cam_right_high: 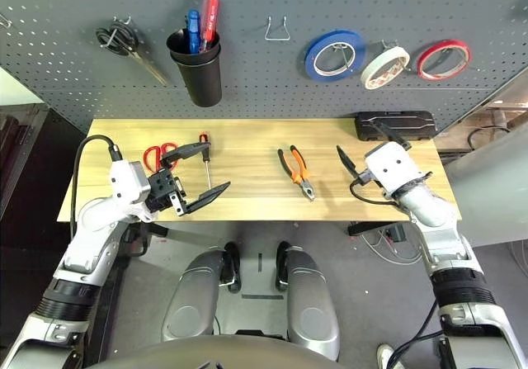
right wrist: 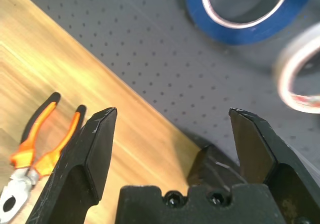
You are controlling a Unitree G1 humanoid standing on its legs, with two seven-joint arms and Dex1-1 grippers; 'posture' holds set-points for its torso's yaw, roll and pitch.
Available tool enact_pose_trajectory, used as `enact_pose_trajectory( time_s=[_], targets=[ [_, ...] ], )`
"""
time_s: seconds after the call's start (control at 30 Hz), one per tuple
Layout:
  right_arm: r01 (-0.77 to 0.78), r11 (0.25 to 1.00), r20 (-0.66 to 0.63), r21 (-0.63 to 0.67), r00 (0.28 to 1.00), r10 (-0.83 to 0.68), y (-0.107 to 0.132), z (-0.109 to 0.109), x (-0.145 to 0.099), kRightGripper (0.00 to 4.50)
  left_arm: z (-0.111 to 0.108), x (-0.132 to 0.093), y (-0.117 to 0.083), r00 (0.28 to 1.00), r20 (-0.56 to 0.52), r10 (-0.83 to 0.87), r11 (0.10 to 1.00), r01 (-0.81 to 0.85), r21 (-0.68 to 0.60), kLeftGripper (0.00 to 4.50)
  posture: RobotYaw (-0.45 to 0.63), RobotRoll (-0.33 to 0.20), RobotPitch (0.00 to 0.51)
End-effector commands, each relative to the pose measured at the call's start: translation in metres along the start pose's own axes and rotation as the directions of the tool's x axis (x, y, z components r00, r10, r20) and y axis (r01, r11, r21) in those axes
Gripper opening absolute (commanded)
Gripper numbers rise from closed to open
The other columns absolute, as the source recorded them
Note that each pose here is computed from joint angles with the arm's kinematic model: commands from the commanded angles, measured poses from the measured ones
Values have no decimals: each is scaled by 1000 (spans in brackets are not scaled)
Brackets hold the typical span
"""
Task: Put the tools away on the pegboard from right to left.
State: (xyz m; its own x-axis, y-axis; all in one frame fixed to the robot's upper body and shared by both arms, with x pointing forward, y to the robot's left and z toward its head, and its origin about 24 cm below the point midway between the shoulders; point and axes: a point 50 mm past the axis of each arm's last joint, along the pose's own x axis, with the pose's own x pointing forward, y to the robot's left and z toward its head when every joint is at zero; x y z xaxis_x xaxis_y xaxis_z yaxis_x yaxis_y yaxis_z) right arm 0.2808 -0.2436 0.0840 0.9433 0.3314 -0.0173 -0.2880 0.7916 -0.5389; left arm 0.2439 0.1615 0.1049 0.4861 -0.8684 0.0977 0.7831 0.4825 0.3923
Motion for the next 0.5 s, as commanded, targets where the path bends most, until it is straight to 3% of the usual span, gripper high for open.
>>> enact_pose_trajectory(
  time_s=[0.03, 0.5],
  targets=[
    [-15, 998, -84, 60, 996, 20, 5, -2, 5, 4453, -4, -4, -1, 999, -41, 0, 1000, -1, -14, 4500, 91, 0, 257],
    [-59, 957, -357, 282, 920, 162, 27, 9, 36, 4453, -9, -9, 8, 991, -133, -27, 1000, 26, -10, 4500, 96, 0, 276]
  ],
)
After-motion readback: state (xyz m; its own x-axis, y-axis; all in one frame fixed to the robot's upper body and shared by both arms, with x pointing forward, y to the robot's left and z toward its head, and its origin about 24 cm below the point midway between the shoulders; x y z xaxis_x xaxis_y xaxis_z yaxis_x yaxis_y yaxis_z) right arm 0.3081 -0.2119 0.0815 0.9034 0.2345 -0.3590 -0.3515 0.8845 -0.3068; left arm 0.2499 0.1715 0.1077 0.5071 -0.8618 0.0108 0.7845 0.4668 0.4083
